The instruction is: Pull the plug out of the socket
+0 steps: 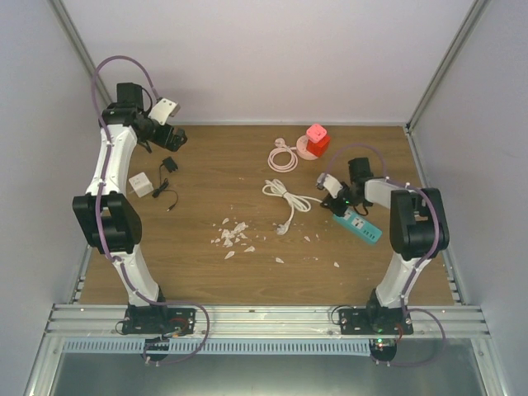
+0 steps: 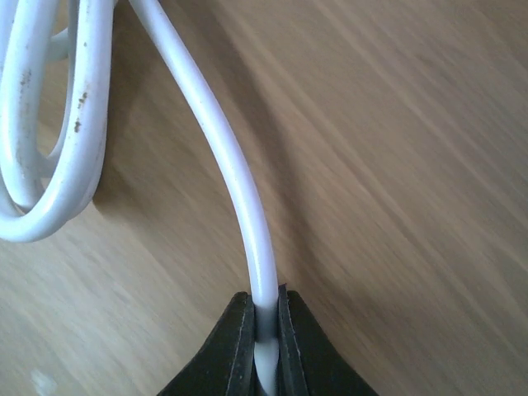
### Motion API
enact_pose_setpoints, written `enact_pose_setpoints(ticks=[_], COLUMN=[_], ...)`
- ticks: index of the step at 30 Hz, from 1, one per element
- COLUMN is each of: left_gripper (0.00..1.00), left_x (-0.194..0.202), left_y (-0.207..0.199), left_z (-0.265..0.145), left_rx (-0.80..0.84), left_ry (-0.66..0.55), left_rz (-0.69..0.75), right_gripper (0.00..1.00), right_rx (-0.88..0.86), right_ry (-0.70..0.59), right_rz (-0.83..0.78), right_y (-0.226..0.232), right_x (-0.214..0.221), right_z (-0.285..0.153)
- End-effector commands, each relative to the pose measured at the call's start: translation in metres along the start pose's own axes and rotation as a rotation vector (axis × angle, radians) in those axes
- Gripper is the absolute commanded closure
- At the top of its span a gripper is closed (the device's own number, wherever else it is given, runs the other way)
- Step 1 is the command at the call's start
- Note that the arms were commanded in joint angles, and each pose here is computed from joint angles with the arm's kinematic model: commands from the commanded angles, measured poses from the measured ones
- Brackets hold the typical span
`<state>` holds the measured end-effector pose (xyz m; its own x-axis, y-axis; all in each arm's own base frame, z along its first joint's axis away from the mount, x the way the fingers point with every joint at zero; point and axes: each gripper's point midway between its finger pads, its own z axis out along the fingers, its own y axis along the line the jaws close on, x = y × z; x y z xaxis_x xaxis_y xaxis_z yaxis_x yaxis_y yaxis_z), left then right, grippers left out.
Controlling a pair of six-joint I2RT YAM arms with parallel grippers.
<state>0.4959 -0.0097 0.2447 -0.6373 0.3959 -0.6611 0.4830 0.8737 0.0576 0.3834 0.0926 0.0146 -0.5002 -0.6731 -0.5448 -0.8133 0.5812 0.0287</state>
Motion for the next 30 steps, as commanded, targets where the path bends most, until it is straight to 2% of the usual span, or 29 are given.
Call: enact_pose_setpoints(ticks=[1,10,15,18,23,28,30], left_gripper=[0.01,0.01,0.01,0.01,0.01,0.01,0.01], left_x=[-0.016,-0.025,-0.037,-0.041,-0.044,-0.043,-0.043], left_y=[0.000,-0.001,-0.017,-0.030,-0.083,-0.146,-0.172], left_z=[0.005,0.005,0.004,0.014,0.042,0.071,0.084], left_rx=[0.001,0.005,0.084,0.093,0.150,0.289,0.356], left_ry=[-0.039,-0.057,-0.116,-0.104,-0.061,-0.046,-0.045], left_rz=[0.029,0.045,0.068,0.131,0.293,0.425,0.458], right_gripper=[0.95,0.99,0.99,0.99,1.00,0.99,0.95], right_rx=[0.006,0.106,0.177,0.206,0.229,0.194,0.178], right_ry=[0.244,0.219,0.156,0.122,0.068,0.017,0.012], right_rz=[0.221,0.485,0.675,0.763,0.861,0.911,0.914], right_y=[-0.011,-0.053,-0.080,-0.090,-0.096,-0.087,-0.083], right_x=[0.099,0.153,0.171,0.173,0.165,0.152,0.149], right_z=[-0.009,-0.046,-0.067,-0.075,-0.079,-0.079,-0.078])
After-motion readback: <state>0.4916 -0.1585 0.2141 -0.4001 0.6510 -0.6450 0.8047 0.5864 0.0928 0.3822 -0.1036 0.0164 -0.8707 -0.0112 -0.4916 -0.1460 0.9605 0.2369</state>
